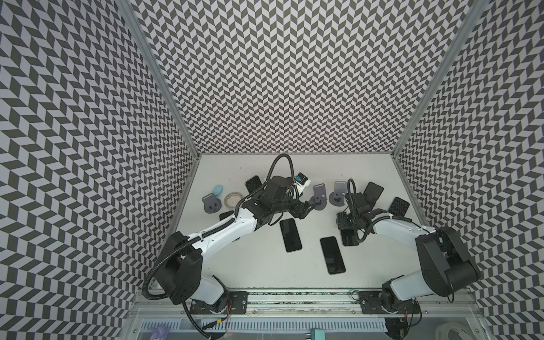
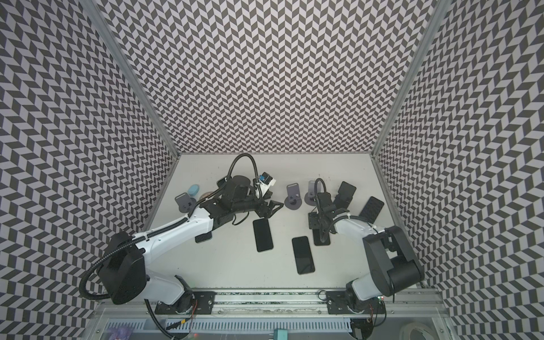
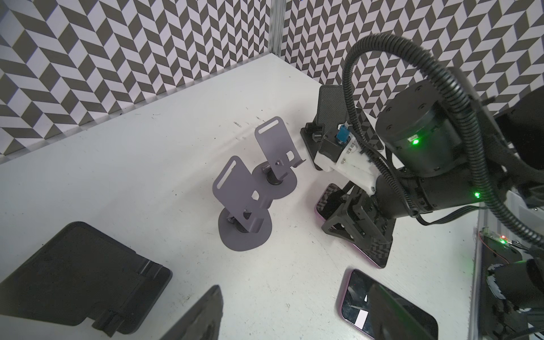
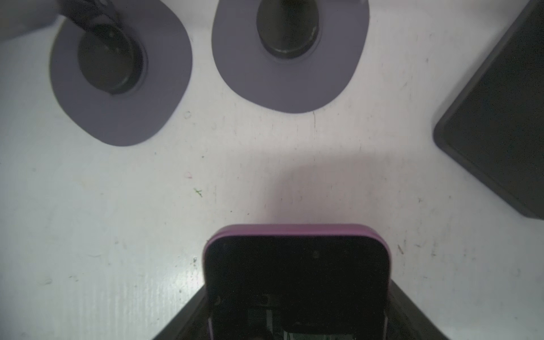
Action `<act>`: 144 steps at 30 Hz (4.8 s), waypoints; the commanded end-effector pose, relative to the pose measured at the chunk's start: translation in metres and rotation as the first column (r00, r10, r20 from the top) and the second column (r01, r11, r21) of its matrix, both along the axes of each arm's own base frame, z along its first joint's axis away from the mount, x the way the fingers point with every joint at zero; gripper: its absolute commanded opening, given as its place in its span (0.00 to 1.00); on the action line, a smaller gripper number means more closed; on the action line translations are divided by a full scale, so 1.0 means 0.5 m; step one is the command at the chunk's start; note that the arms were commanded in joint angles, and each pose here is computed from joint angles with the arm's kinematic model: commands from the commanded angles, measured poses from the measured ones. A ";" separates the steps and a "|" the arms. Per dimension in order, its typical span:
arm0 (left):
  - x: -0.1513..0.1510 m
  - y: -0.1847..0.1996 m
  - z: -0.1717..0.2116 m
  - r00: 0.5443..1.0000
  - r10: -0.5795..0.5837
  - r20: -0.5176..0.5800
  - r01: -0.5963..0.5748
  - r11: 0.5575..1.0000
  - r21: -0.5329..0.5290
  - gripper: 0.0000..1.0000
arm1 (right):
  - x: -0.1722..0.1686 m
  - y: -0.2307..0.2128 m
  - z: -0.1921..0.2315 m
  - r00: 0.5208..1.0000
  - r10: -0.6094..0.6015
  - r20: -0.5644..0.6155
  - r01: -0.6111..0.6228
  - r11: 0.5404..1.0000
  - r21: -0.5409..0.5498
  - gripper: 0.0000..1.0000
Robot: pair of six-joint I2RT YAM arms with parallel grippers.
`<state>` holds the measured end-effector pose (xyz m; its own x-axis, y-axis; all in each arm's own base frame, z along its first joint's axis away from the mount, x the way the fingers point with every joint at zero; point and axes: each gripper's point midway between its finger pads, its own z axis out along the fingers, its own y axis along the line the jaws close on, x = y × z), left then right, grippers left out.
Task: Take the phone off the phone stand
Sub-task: 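Lower the purple-framed phone flat onto the table with the right gripper, then open the right gripper and lift it off the purple-framed phone, then move both grippers forward toward teal-framed phones standing on stands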
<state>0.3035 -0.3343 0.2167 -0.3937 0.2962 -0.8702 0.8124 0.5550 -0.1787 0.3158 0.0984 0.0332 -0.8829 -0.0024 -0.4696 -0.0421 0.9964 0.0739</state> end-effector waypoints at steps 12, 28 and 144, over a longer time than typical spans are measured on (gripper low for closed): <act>0.002 -0.003 0.028 1.000 -0.007 0.030 0.007 1.000 -0.012 0.78 | 0.017 0.007 0.033 0.999 -0.002 0.049 0.000 0.999 0.034 0.61; 0.000 -0.003 0.028 1.000 -0.008 0.026 0.009 1.000 -0.013 0.78 | 0.014 0.001 -0.012 1.000 -0.009 0.000 0.009 1.000 0.007 0.67; 0.087 0.491 -0.142 0.578 0.738 -0.349 -0.816 0.512 -0.268 0.39 | 0.056 0.630 0.360 0.740 0.416 0.528 -0.621 0.723 0.301 0.69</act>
<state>0.3388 -0.0789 0.1285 -0.4758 -0.4692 -0.7440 -0.0785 0.8651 -0.4954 0.3402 0.3973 0.1925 -0.5860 -0.1274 -0.8002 -0.6143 0.7139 0.3362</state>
